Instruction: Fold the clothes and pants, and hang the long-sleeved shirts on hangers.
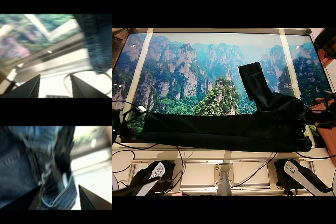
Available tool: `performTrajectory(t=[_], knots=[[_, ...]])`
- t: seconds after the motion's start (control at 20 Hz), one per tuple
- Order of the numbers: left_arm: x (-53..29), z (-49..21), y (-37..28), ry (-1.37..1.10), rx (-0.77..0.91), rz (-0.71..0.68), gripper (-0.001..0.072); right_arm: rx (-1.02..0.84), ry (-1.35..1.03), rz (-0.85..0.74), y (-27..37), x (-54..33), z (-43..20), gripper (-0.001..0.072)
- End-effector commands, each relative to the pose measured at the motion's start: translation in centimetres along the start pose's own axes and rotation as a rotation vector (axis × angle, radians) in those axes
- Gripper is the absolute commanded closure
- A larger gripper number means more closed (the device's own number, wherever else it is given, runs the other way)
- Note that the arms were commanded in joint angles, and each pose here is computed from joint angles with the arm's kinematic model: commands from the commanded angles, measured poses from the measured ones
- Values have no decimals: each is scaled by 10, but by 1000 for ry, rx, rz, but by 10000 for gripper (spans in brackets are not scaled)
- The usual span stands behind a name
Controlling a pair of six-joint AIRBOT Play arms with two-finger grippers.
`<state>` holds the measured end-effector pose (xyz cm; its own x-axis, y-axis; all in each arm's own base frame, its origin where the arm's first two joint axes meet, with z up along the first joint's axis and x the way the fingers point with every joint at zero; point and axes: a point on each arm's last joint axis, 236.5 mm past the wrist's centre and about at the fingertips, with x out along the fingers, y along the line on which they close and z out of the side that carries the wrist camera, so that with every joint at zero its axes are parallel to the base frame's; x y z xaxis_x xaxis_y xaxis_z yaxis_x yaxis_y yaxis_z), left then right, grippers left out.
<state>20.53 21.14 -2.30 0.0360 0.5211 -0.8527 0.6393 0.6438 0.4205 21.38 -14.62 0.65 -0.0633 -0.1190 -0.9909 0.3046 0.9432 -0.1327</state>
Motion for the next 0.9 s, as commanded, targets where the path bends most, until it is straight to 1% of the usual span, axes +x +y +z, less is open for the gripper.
performTrajectory(t=[0.0,0.05,0.1,0.15,0.2,0.25,0.3,0.35,0.4,0.45,0.5,0.55,0.6,0.65,0.7,0.85], knots=[[-17,5,37,-35,-30,105,306,26,-221,-43,-16,-45,52,211],[-20,7,45,-50,-42,128,308,55,-304,-71,-25,-59,69,212],[-23,10,52,-68,-74,151,379,115,-404,-98,-37,-73,90,255],[-25,14,58,-90,-124,173,545,192,-499,-102,-48,-86,107,392],[-26,15,60,-101,-157,180,647,289,-579,-91,-60,-96,120,564],[-26,15,60,-103,-176,179,678,390,-640,-72,-71,-103,128,655],[-26,15,61,-105,-193,178,676,460,-654,-49,-79,-102,129,657],[-26,16,61,-111,-210,178,676,489,-637,-23,-81,-96,127,657],[-26,19,62,-125,-239,178,676,504,-582,16,-78,-84,121,658],[-27,24,63,-152,-282,178,676,464,-511,70,-68,-69,114,659],[-28,30,64,-179,-315,178,676,374,-421,161,-48,-53,105,660],[-30,37,65,-213,-342,177,676,266,-337,292,-18,-42,96,659],[-31,44,66,-245,-358,173,676,124,-241,467,20,-37,80,659],[-34,52,67,-285,-379,170,676,14,-153,610,48,-38,62,658],[-36,60,69,-320,-398,166,676,-13,-59,679,60,-34,47,656],[-43,80,67,-416,-465,130,676,29,69,691,64,-10,27,656]])
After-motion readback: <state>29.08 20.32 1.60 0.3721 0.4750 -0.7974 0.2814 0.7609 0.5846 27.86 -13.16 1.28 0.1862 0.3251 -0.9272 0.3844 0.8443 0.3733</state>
